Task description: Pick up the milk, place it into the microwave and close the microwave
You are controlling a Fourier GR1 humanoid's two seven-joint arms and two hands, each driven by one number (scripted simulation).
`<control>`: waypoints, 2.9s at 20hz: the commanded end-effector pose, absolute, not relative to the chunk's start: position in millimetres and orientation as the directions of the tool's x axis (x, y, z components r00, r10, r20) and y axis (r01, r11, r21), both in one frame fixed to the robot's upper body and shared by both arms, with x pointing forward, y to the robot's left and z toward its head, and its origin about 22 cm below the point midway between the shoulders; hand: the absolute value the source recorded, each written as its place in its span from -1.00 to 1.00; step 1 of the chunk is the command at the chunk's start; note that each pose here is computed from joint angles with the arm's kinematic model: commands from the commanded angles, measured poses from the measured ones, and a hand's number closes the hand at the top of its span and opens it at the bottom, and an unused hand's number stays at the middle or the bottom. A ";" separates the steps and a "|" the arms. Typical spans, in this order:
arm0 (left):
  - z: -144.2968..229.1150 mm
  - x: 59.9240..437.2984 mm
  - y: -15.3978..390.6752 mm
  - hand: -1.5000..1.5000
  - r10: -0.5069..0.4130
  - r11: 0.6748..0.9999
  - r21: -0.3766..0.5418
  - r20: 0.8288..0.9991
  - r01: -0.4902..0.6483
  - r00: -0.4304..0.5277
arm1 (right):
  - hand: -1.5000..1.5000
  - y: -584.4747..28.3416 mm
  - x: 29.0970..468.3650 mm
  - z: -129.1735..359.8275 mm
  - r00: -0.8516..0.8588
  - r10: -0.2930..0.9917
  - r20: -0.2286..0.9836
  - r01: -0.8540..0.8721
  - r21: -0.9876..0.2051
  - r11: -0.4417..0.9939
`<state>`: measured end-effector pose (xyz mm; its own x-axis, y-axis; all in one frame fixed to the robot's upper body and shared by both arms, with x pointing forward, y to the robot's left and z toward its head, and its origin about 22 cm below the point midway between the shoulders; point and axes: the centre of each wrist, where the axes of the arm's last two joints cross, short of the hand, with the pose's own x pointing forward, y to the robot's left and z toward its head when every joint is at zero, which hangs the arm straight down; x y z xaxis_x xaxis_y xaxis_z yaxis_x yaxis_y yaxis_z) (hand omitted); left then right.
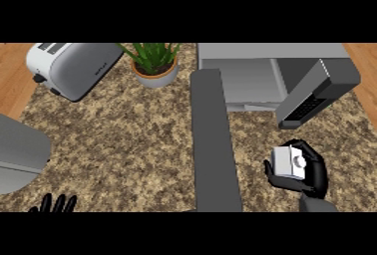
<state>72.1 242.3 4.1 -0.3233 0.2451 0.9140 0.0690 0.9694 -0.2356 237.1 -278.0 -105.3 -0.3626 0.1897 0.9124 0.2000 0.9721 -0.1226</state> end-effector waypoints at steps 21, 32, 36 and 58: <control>9.5 58.1 270.8 -1.00 0.219 0.974 -0.224 0.918 0.023 -0.330 | 1.00 -177.0 283.5 -25.5 -0.382 0.084 0.920 0.120 -0.041 0.992; -8.6 80.9 270.9 -1.00 0.235 0.971 -0.236 0.918 0.037 -0.320 | 1.00 -165.8 351.2 -49.9 -0.247 0.163 0.955 0.220 -0.108 0.969; 2.4 61.3 274.3 -1.00 0.235 0.971 -0.235 0.919 0.038 -0.317 | 1.00 -195.1 363.5 -60.5 -0.228 0.183 0.956 0.221 -0.133 0.966; -6.4 72.9 288.4 -1.00 0.238 0.971 -0.213 0.920 0.111 -0.311 | 1.00 -237.6 404.3 -24.1 -0.227 0.622 0.750 0.408 -0.506 0.760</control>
